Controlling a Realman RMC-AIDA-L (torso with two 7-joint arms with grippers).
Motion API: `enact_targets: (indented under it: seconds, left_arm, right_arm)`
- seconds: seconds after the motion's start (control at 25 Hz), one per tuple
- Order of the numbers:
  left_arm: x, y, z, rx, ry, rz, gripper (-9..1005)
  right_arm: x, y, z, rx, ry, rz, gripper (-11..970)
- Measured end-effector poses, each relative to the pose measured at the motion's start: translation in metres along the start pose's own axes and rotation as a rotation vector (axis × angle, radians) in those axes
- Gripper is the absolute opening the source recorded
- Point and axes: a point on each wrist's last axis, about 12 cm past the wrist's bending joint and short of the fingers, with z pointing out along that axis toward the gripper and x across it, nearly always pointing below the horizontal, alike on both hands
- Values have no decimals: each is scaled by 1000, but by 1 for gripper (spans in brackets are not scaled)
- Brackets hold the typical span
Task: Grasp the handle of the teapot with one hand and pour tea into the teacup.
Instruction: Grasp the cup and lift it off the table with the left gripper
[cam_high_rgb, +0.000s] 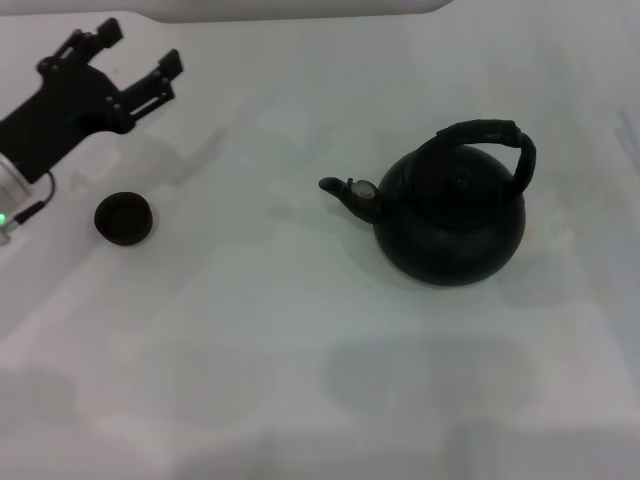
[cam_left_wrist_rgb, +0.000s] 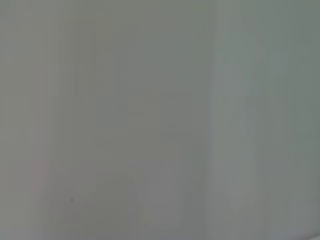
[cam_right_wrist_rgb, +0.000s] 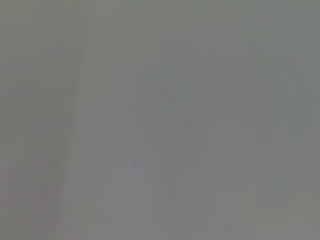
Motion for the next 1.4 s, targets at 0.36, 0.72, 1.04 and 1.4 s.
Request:
enact_targets:
  seconds: [0.36,0.72,1.04,1.4]
  left_arm:
    - [-9,19,-16,-39,26,-24,881]
    - [-21,38,-17,-78,58,-76,881]
    - [-13,30,-11,-77,60,-10,880]
    - [-5,29,-6,-82,121,-49,881]
  right_arm:
    - [-2,3,6,-5,-13,4,815]
    - [-2,5,6,-9,-8,10,815]
    - [1,4,0,-5,6,12,815]
    - [6,1,1,3,56,-3,815]
